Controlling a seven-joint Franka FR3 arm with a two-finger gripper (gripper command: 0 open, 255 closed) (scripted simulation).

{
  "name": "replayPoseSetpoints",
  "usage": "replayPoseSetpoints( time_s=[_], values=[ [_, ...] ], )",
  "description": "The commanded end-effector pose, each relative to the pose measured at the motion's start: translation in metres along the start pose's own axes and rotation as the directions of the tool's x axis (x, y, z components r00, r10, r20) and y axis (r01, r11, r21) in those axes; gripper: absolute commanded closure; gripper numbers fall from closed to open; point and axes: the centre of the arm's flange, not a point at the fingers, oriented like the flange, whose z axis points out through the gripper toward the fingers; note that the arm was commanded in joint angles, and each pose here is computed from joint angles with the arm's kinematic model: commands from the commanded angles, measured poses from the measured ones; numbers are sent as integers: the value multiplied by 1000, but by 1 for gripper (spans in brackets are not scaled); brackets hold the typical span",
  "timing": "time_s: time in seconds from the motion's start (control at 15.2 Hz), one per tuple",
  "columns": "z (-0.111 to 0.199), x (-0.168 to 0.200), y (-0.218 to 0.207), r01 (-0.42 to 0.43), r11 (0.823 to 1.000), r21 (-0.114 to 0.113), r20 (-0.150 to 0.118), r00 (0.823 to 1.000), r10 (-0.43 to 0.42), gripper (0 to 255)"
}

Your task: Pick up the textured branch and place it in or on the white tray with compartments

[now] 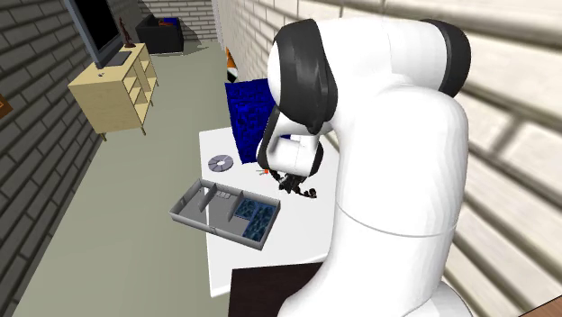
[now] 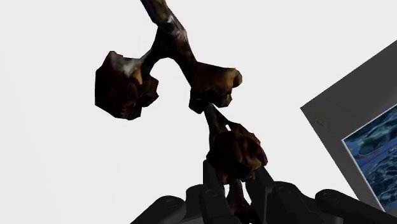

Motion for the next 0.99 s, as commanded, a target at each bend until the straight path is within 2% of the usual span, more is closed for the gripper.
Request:
replayPoseSetpoints(
  time_s=[0.0, 0.73, 0.92],
  values=[
    [-11, 2, 0, 0, 1000, 0, 0, 1000, 0, 255],
    [-68, 12, -2, 0, 1000, 0, 0, 1000, 0, 255],
    [-64, 22, -40, 0, 1000, 0, 0, 1000, 0, 255]
  ],
)
